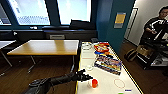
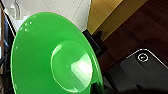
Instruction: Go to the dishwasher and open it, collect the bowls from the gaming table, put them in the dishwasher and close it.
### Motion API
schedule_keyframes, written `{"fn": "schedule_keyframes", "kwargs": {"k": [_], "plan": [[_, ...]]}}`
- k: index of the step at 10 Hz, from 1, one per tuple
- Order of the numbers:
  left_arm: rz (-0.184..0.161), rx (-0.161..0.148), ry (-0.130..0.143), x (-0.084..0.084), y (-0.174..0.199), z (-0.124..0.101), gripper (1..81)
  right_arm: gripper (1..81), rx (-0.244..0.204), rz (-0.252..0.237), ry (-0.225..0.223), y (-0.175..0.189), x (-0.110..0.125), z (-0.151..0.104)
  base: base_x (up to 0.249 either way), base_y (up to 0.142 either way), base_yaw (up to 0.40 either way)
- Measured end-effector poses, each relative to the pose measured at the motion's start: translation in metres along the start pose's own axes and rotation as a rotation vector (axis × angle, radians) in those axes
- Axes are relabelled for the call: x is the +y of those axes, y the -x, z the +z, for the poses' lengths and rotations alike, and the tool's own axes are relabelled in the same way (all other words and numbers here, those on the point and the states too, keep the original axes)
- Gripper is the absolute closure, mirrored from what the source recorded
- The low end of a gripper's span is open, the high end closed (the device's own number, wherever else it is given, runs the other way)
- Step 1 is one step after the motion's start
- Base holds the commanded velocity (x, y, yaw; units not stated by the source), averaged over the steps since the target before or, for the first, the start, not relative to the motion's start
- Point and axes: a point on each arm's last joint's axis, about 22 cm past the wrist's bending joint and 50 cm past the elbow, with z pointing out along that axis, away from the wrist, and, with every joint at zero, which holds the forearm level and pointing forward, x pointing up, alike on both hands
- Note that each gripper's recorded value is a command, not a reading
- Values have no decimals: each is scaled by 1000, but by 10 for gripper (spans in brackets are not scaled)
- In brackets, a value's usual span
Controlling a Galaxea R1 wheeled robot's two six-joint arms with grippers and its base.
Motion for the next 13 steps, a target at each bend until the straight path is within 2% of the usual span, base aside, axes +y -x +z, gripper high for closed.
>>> {"fn": "schedule_keyframes", "kwargs": {"k": [1, 2, 4, 7, 10, 11, 13], "plan": [[1, -4, -12, -7, 5, 1, 10, 811, 4, 0, 4, -2, 2, 0, 0, 0, 0], [8, -8, -13, -7, 10, 5, 10, 811, 11, 1, 9, -6, 4, 0, 0, 0, 0], [10, -23, 2, 5, 20, 15, 10, 811, 5, 1, 5, -4, 3, 5, 0, 0, 0], [-1, -24, -17, 1, 21, 22, 10, 811, 5, 1, 6, -4, 3, 5, 0, 0, 0], [-10, -47, -16, 5, 31, 28, 10, 811, 8, -4, -1, -6, -1, 5, 0, 0, 0], [-9, -47, -16, 6, 30, 27, 10, 811, 1, -6, -7, -2, -4, 4, 0, 0, 0], [0, -47, -10, 13, 26, 28, 10, 811, -55, -24, -15, 33, -3, 8, 0, 0, 0]]}}
